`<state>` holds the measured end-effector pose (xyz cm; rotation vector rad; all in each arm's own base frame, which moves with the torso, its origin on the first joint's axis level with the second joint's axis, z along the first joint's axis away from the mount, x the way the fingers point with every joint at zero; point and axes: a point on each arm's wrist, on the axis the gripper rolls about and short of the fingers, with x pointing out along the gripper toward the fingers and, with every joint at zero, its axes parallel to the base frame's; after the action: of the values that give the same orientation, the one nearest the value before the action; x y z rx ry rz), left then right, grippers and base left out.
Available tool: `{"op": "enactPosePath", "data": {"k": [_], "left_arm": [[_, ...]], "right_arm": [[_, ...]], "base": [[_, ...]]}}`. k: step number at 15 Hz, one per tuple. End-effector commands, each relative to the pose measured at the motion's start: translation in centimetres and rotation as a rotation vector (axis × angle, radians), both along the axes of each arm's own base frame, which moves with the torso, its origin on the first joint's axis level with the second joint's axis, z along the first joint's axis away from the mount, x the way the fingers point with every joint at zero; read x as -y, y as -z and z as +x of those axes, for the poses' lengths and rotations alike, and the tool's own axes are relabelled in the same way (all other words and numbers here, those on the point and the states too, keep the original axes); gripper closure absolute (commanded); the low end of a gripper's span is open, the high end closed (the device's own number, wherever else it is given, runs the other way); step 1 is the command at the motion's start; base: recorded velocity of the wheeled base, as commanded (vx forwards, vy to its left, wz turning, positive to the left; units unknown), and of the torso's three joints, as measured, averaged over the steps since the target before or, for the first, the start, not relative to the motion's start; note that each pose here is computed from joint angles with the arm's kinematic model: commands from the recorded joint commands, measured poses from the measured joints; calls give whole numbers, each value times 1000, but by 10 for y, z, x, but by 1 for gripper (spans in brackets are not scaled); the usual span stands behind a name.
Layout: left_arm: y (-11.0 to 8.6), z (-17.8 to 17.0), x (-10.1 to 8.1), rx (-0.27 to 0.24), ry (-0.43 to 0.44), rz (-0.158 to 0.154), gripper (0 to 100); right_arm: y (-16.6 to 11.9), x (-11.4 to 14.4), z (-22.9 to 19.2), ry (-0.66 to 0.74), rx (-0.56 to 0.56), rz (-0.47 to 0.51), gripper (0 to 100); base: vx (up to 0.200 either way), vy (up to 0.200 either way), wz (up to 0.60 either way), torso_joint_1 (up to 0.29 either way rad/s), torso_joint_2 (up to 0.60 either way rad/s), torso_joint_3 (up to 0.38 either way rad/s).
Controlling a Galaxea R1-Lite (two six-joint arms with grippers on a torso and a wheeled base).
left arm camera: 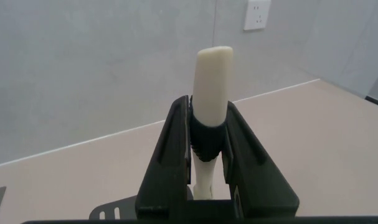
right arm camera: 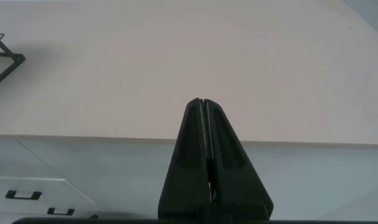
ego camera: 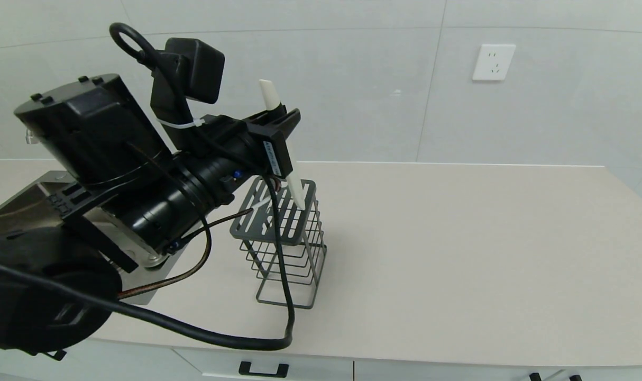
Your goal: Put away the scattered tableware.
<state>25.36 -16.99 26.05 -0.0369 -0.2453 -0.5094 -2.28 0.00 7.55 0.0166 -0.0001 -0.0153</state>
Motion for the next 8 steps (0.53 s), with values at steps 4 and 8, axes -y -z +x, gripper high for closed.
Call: {"op": "enactPosePath", "data": {"k": [4, 8], "left_arm": [[-6, 4, 1, 18, -4, -13, 100], [-10, 11, -8, 31, -41, -21, 100]], "right_arm": [[0, 0, 0, 0, 0, 2, 100], [0, 0, 0, 0, 0, 2, 100]], "base": [[0, 0, 0, 0, 0, 0], [0, 0, 0, 0, 0, 0]]}}
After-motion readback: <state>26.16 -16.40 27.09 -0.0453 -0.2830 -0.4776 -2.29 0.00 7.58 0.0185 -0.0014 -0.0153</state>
